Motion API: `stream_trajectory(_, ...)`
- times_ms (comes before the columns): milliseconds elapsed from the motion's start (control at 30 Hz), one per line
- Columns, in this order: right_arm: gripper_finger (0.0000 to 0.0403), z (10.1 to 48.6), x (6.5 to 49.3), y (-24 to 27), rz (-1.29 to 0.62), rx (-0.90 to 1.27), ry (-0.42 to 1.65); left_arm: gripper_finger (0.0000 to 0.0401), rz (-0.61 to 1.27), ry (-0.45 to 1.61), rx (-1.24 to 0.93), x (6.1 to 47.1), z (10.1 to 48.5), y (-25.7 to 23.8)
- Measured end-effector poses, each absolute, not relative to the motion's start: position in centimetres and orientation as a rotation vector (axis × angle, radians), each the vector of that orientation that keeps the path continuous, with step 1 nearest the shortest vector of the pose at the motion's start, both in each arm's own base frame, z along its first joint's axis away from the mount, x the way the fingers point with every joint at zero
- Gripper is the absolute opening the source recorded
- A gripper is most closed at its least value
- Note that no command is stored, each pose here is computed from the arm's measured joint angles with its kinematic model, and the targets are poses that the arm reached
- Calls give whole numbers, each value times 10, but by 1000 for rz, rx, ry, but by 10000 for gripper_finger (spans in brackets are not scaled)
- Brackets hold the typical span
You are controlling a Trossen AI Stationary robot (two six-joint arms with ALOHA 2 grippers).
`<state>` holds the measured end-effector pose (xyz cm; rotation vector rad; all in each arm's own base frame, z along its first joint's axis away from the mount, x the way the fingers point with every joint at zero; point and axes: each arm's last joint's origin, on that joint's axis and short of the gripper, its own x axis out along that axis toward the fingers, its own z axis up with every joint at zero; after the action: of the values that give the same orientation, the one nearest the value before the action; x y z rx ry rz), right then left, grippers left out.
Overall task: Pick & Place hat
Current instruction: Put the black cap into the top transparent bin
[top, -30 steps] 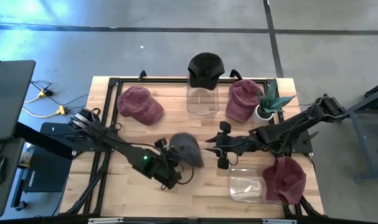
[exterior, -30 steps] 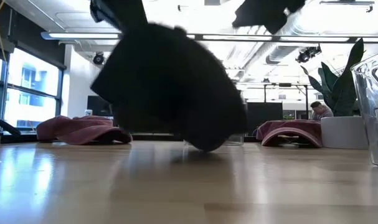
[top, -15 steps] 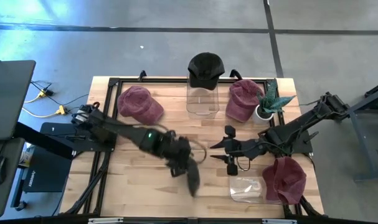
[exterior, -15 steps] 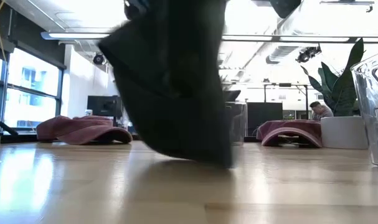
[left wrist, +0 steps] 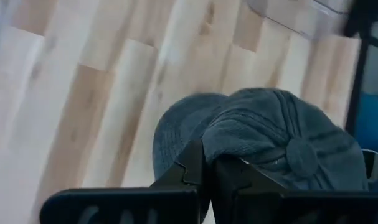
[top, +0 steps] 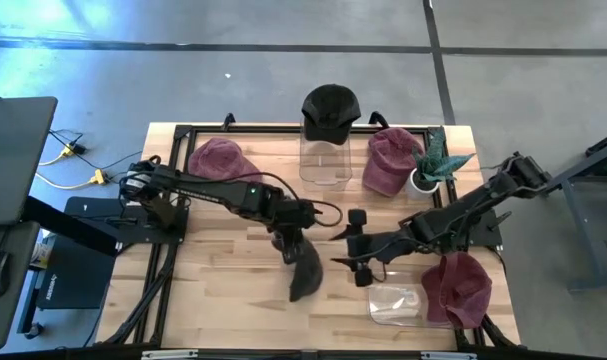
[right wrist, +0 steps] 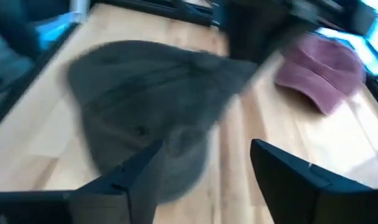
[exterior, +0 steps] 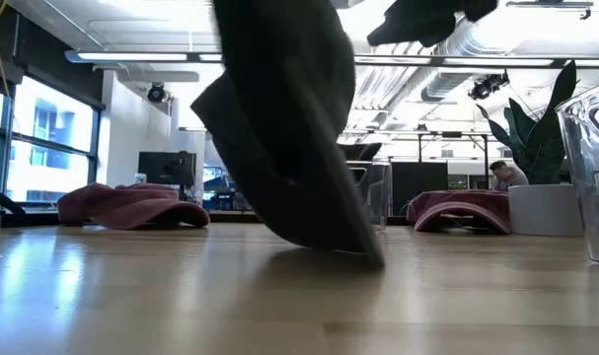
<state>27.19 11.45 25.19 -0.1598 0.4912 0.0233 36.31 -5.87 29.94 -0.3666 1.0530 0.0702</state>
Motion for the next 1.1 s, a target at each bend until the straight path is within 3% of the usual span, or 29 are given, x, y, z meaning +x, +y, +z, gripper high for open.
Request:
stream_trajectory(167,250,266,267,102,-91,-51,447,0,-2,1025,-480,350,321,-62)
stream_trajectory(467,249,283,252,105,-57,-10,389,0,-58,1004,-802,339,352,-65)
stream_trajectory(733,245,287,244,111,14,-7,393,0,-148,1139,-978,345,340,-84)
stream_trajectory(900,245,289,242,110,14,-6,385,0,-28,1139,-903,343,332,-67)
stream_trajectory(1100,244,284,241,110,6,-6,435,0,73,1205,-853,366,275,-22)
